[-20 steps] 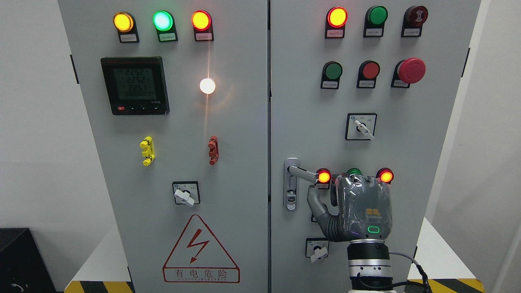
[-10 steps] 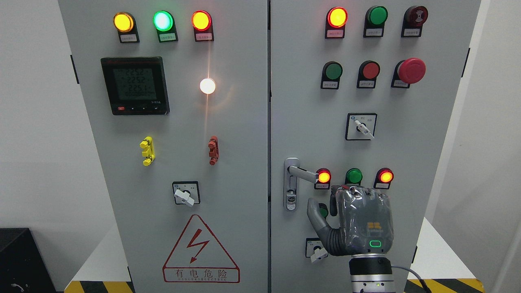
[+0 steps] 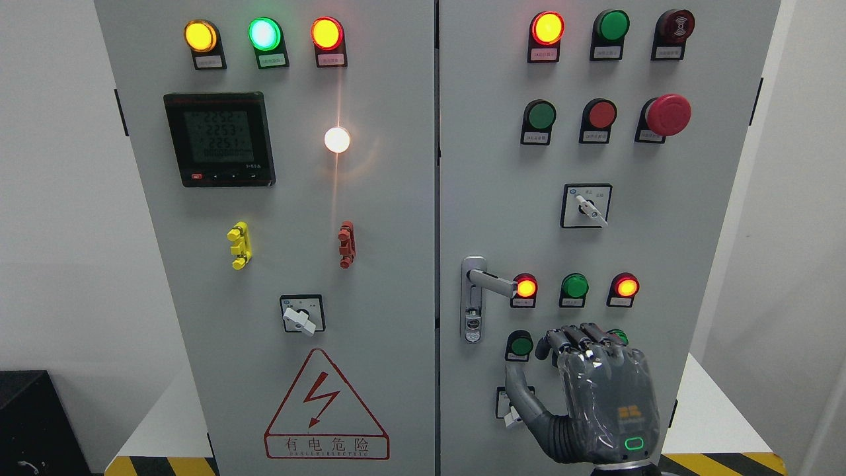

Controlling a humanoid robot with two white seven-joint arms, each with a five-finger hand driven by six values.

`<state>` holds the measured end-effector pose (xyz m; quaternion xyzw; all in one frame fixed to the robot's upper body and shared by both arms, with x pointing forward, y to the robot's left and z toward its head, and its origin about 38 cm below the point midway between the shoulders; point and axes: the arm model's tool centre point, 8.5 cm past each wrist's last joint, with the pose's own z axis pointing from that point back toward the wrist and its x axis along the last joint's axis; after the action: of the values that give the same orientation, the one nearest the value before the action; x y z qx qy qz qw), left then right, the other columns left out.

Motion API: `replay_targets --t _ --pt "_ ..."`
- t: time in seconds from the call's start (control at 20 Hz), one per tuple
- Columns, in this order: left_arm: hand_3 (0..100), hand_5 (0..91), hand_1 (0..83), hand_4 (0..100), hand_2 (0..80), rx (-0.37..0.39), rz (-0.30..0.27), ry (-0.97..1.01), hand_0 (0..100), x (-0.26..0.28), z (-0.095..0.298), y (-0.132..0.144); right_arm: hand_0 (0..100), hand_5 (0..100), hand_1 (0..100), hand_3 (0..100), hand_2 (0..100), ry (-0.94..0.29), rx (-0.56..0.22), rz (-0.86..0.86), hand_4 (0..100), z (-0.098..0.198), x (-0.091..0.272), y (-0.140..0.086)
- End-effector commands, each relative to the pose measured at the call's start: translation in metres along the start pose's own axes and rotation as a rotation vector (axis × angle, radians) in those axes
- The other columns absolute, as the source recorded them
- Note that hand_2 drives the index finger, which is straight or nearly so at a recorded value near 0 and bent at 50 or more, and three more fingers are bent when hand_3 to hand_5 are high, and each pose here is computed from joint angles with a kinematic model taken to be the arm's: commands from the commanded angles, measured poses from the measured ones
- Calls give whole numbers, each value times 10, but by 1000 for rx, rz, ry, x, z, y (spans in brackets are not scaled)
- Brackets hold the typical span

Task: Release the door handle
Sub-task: 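Open the right hand and pull it away from the handle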

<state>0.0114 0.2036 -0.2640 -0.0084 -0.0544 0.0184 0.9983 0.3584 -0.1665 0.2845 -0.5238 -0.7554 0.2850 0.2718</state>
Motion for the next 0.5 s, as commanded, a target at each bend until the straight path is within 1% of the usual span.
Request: replay_targets --t 0.0,0.1,0.2,0.25,0.35,0.45 --pt "0 0 556 0 0 4 -4 3 120 7 0 1 440 186 285 261 102 34 -87 13 254 15 -32 -36" --pt "0 0 556 0 0 4 -4 3 120 7 0 1 435 73 274 149 18 31 -97 6 146 16 -37 -39" --pt "0 0 556 0 0 4 -4 3 120 7 0 1 432 0 266 79 0 22 -100 -12 75 16 -38 -40" --pt "0 0 556 0 0 4 -2 2 120 8 0 1 432 0 257 42 0 14 -100 -26 40 16 -37 -40" --pt "0 0 556 0 0 4 -4 3 120 7 0 1 435 0 238 8 0 -1 -108 -46 0 16 -36 -41" --pt "0 0 556 0 0 4 -4 3 120 7 0 1 437 0 225 0 0 -17 -111 -54 0 17 -35 -41"
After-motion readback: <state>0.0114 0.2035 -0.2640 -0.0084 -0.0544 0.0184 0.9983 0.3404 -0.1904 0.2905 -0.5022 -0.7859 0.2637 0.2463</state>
